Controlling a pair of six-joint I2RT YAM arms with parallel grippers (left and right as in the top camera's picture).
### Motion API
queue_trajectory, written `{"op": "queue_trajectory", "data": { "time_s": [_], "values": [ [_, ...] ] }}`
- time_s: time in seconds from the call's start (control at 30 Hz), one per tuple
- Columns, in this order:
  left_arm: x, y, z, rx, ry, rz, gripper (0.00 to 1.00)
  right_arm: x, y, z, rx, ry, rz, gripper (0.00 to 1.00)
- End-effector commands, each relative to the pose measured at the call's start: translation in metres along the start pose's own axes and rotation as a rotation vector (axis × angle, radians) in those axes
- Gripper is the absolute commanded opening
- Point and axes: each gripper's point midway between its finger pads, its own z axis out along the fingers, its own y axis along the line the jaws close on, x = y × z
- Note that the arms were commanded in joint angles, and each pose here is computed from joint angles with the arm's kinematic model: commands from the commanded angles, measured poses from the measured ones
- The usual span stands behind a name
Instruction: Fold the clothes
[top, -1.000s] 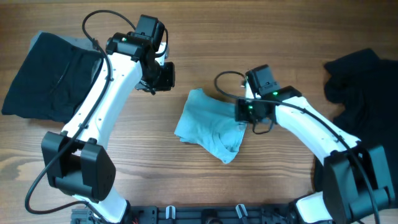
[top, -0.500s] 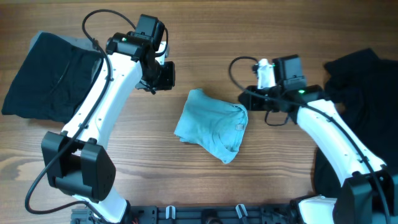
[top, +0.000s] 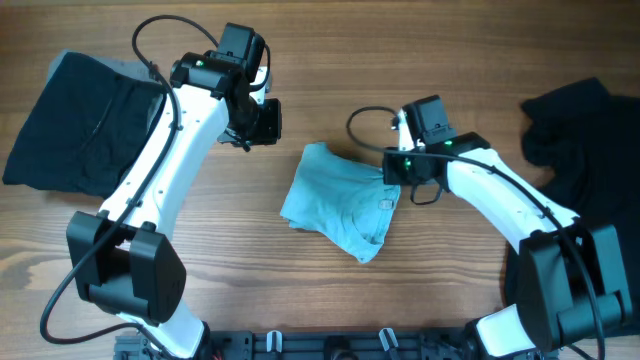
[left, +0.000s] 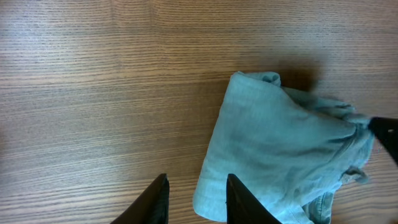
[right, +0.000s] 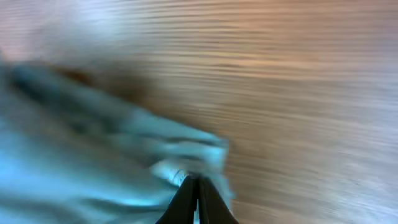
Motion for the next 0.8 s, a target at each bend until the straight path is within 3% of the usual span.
{"op": "queue_trajectory", "data": {
  "time_s": [0.0, 0.03, 0.07, 0.1, 0.13, 0.23, 0.4, 0.43, 0.6, 0.67, 0.77],
  "values": [
    [0.002, 0.001, 0.005, -0.003, 0.015, -0.002, 0.3, -0.012, -0.049, -0.013, 0.154, -0.053, 0.287, 0.04],
    [0.002, 0.001, 0.005, -0.003, 0.015, -0.001, 0.3, -0.01, -0.056, -0.014, 0.161, -0.043, 0.309, 0.04],
    [0.002, 0.001, 0.005, -0.003, 0.014, 0.011, 0.3, -0.009, -0.059, -0.015, 0.147, -0.031, 0.316, 0.13],
    [0.002, 0.001, 0.005, -0.003, 0.014, 0.013, 0.3, -0.009, -0.057, -0.016, 0.109, -0.016, 0.28, 0.29],
    [0.002, 0.001, 0.005, -0.003, 0.014, 0.013, 0.3, -0.009, -0.053, -0.018, 0.072, -0.009, 0.231, 0.36],
    [0.002, 0.001, 0.005, -0.003, 0.015, 0.013, 0.41, -0.01, -0.032, -0.033, -0.047, -0.013, 0.068, 0.4],
    [0.008, 0.003, 0.005, -0.01, 0.039, 0.012, 0.43, 0.008, 0.041, -0.081, -0.447, -0.025, -0.238, 0.42],
    [0.01, 0.003, 0.005, -0.011, 0.044, 0.012, 0.43, 0.018, 0.046, -0.085, -0.457, 0.006, -0.244, 0.43],
    [0.01, 0.003, 0.005, -0.012, 0.045, 0.011, 0.49, 0.077, 0.047, -0.06, -0.338, 0.2, -0.279, 0.48],
    [0.01, 0.003, 0.005, -0.012, 0.046, 0.011, 0.49, 0.101, 0.031, -0.04, -0.179, 0.271, -0.171, 0.59],
    [0.01, 0.003, 0.005, -0.012, 0.046, 0.011, 0.49, 0.136, 0.015, -0.034, -0.074, 0.381, 0.013, 0.61]
  ]
}}
